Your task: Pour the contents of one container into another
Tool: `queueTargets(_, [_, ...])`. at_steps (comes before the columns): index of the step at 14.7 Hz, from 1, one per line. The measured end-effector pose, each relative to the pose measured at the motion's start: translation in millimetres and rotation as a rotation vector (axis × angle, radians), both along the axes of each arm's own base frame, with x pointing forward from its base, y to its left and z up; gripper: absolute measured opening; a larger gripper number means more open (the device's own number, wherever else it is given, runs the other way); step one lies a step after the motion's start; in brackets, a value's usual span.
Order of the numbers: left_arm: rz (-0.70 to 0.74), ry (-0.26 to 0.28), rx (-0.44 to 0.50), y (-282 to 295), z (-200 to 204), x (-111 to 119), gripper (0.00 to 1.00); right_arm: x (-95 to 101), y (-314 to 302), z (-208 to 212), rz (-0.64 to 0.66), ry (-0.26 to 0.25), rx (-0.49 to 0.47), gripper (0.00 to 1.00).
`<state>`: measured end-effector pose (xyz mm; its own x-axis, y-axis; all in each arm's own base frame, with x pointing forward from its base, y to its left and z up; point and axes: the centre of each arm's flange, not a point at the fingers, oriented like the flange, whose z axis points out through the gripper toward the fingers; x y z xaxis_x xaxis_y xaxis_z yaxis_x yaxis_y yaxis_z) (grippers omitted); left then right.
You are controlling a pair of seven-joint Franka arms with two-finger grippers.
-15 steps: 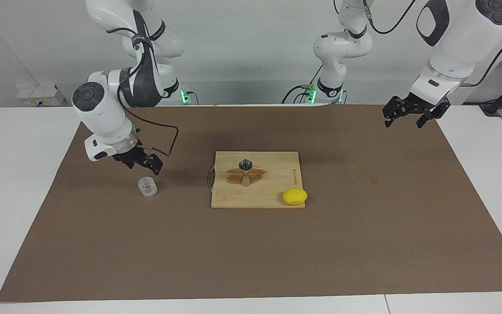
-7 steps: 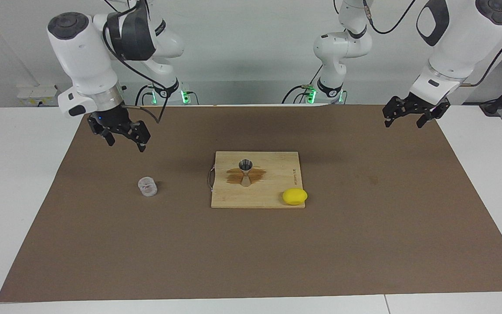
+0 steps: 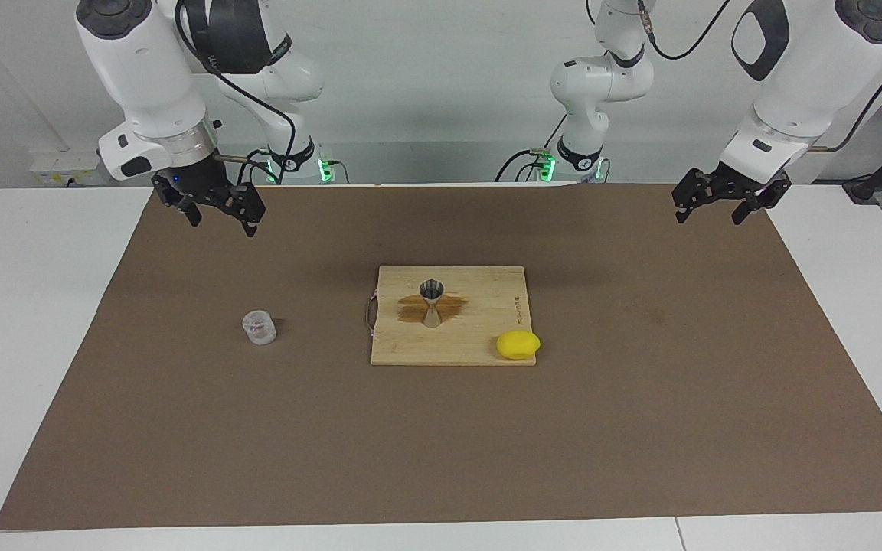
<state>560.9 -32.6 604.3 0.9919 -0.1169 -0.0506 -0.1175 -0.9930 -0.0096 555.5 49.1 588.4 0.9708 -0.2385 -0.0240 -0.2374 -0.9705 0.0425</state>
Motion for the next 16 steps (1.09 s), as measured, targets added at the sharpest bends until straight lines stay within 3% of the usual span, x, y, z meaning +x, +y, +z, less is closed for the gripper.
queueTargets(5, [0.000,0.000,0.000,0.0,0.0,0.0,1.00,-0.9,0.7,3.6,0.010,-0.005,0.007,1.00])
queueTargets(10, [0.000,0.000,0.000,0.0,0.0,0.0,1.00,-5.8,-5.5,17.9,0.108,-0.022,0.009,1.00])
queueTargets(16, [0.000,0.000,0.000,0.0,0.0,0.0,1.00,-11.8,-5.7,19.4,0.136,0.006,0.015,1.00])
